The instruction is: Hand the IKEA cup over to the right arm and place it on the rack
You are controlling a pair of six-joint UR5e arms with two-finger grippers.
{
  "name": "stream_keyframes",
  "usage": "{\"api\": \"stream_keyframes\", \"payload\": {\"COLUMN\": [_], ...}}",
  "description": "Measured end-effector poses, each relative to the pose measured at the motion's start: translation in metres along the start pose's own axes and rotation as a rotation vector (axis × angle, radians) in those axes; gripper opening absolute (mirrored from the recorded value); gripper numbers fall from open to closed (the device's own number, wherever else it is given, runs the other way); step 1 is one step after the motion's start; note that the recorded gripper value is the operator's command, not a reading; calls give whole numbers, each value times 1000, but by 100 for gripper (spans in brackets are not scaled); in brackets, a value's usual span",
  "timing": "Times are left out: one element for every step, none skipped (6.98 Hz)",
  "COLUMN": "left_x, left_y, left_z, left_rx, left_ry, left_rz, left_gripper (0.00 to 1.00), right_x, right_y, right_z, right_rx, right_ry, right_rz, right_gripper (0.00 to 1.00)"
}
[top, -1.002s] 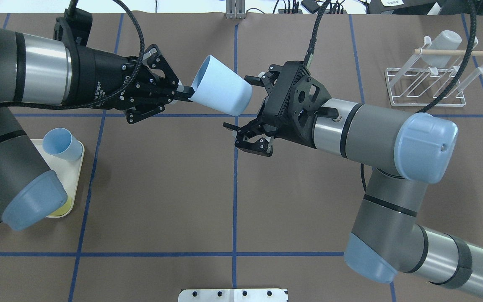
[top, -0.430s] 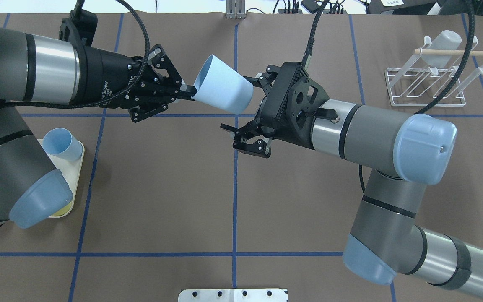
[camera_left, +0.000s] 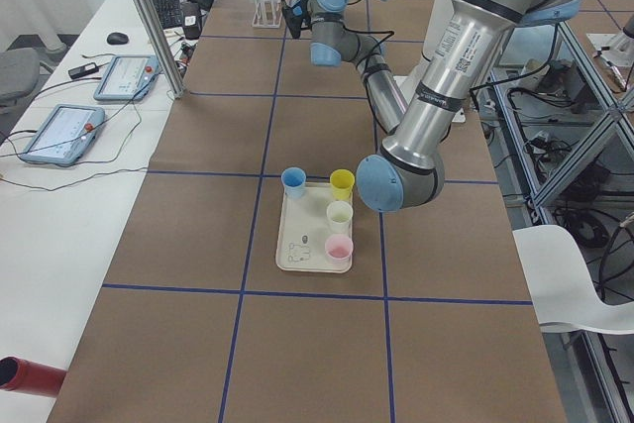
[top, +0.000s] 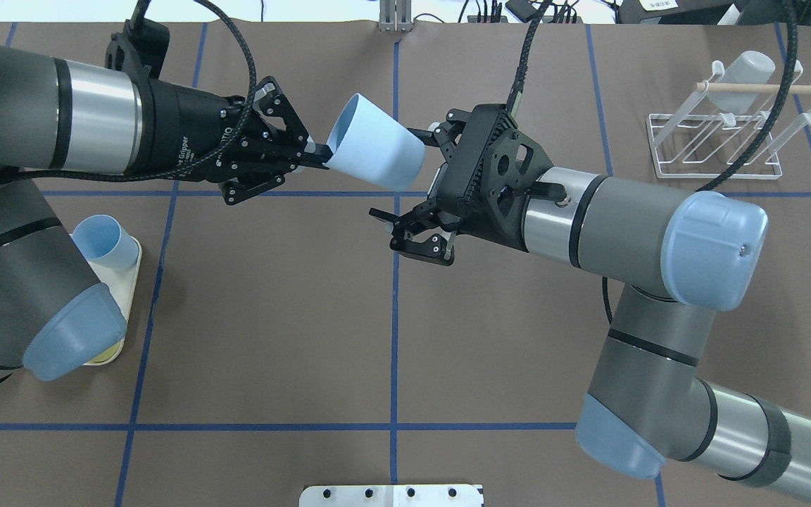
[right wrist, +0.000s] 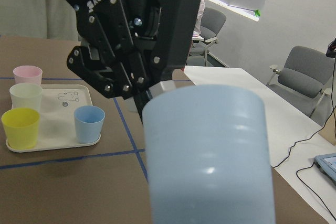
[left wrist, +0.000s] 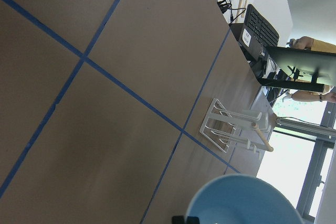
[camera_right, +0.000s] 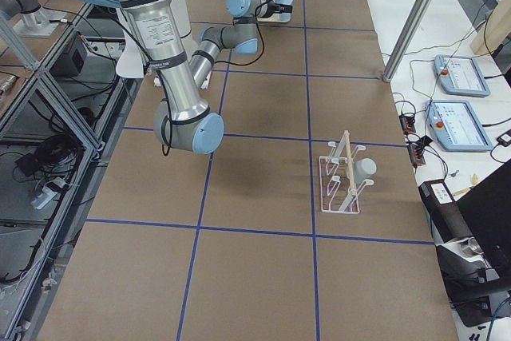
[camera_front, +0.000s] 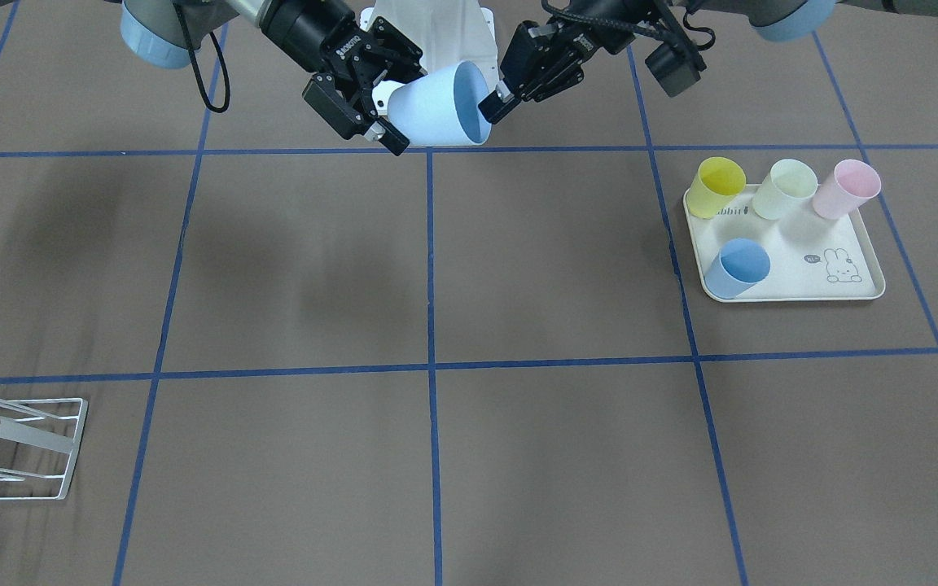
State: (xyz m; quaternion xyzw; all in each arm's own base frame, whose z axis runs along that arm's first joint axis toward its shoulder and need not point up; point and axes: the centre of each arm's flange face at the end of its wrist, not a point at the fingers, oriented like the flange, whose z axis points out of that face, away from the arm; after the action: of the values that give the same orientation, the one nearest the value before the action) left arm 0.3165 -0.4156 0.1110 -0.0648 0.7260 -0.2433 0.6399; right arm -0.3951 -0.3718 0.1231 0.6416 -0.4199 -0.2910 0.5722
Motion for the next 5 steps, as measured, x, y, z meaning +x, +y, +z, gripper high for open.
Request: {"api": "stream_keyframes", "payload": {"left_x": [-1,-1,-1,-1,-1], "left_y": [1,1,1,2,2], "left_z": [1,2,2,2,1], "left_rx": [0,1,1,0,-3], "left_ry": [0,0,0,2,7], "left_rz": [1,2,3,4,9], "left_gripper": [0,0,0,0,59], "right_x": [0,0,0,1,1], "right_y": [0,0,0,0,0], "right_z": [0,0,0,-1,-1], "right_rx": [0,0,0,0,0], "right_ry": [0,0,0,0,0], "right_rz": [0,0,0,0,0], "right_gripper": [70,59,53,51,51]}}
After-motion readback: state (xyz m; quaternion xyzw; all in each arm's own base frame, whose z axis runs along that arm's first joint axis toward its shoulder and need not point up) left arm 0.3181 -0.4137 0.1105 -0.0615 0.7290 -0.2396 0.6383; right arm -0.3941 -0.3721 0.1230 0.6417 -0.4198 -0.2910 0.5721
